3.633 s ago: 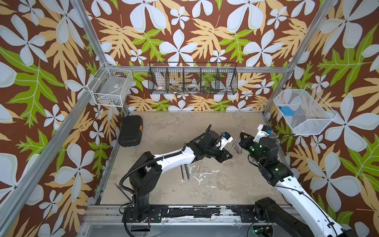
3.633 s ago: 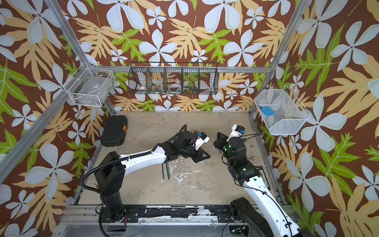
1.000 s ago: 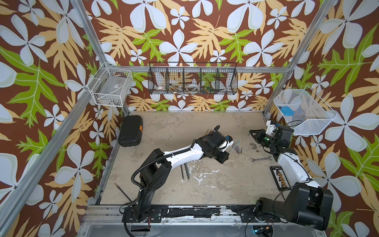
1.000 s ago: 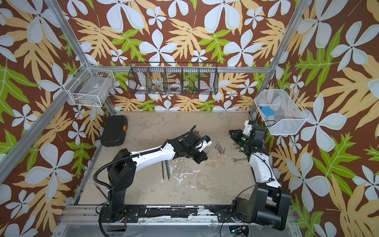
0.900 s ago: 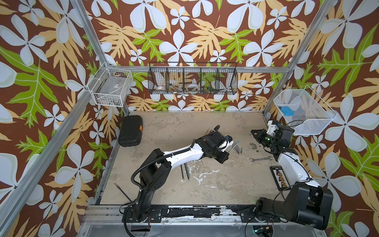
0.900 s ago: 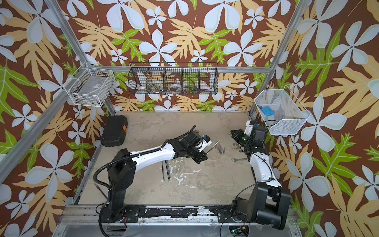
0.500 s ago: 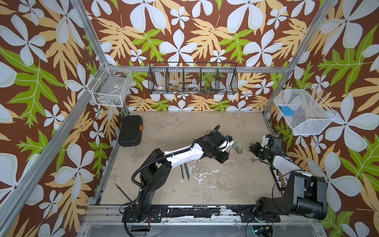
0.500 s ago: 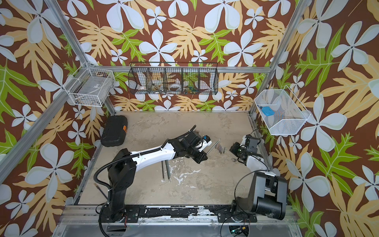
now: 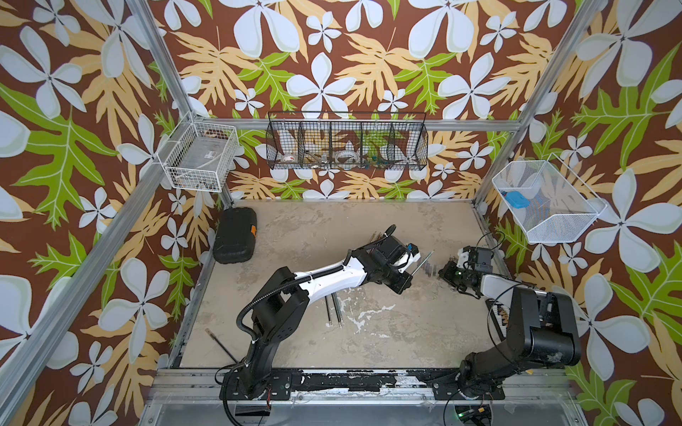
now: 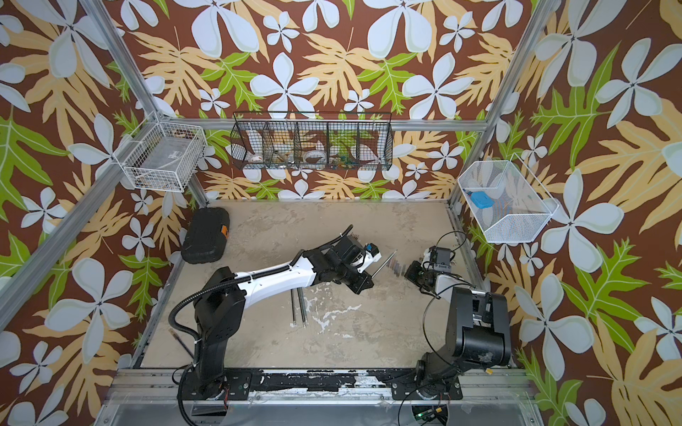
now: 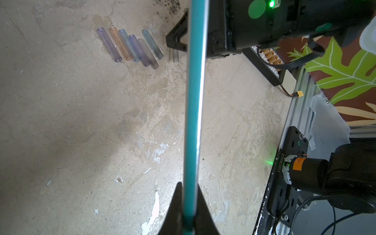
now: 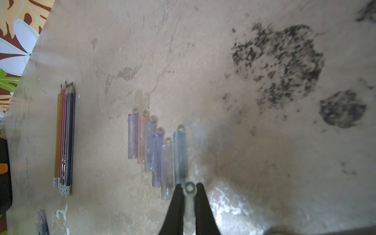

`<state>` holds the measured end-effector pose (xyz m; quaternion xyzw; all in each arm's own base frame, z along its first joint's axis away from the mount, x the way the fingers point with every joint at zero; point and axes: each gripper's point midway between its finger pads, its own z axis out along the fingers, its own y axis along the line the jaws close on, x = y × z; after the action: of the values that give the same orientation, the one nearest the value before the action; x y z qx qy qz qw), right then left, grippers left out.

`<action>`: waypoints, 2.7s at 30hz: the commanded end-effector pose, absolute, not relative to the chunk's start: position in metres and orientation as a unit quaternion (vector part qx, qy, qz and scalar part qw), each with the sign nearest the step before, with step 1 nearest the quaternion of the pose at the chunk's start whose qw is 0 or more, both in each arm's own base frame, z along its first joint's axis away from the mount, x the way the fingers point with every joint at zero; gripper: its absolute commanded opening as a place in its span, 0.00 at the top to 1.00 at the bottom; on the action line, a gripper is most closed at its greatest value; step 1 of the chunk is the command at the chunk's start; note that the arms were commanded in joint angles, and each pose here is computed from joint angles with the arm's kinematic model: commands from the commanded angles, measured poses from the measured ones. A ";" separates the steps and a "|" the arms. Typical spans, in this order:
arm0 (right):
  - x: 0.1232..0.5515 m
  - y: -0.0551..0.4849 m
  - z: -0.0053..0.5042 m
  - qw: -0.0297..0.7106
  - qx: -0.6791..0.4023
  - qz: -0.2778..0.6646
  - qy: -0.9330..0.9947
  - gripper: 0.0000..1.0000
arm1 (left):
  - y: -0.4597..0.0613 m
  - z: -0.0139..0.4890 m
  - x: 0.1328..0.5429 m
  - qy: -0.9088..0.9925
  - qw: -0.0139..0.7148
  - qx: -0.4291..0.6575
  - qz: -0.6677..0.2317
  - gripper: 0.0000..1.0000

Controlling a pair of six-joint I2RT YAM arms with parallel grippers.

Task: Remove the protective cover of the pencils
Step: Place the protective sleeve at the center of the board, then place the pencil at the center of the board.

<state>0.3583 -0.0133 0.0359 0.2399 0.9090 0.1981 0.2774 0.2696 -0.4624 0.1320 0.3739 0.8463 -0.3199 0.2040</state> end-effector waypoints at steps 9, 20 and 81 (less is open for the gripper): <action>0.365 -0.015 0.027 0.281 0.244 0.197 0.907 0.88 | -0.463 0.136 0.267 0.844 0.201 0.376 -0.324 1.00; 0.365 -0.010 0.024 0.277 0.246 0.214 0.904 0.72 | -0.463 0.137 0.267 0.843 0.202 0.377 -0.326 1.00; 0.284 0.003 0.078 0.434 0.202 0.201 0.854 0.74 | -0.304 0.041 0.461 0.944 0.199 0.200 -0.173 0.97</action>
<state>0.2806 0.0039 0.0739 0.2025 0.8592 0.2016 0.4244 0.4644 -0.2979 0.0417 0.2002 0.9446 -0.1553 0.2084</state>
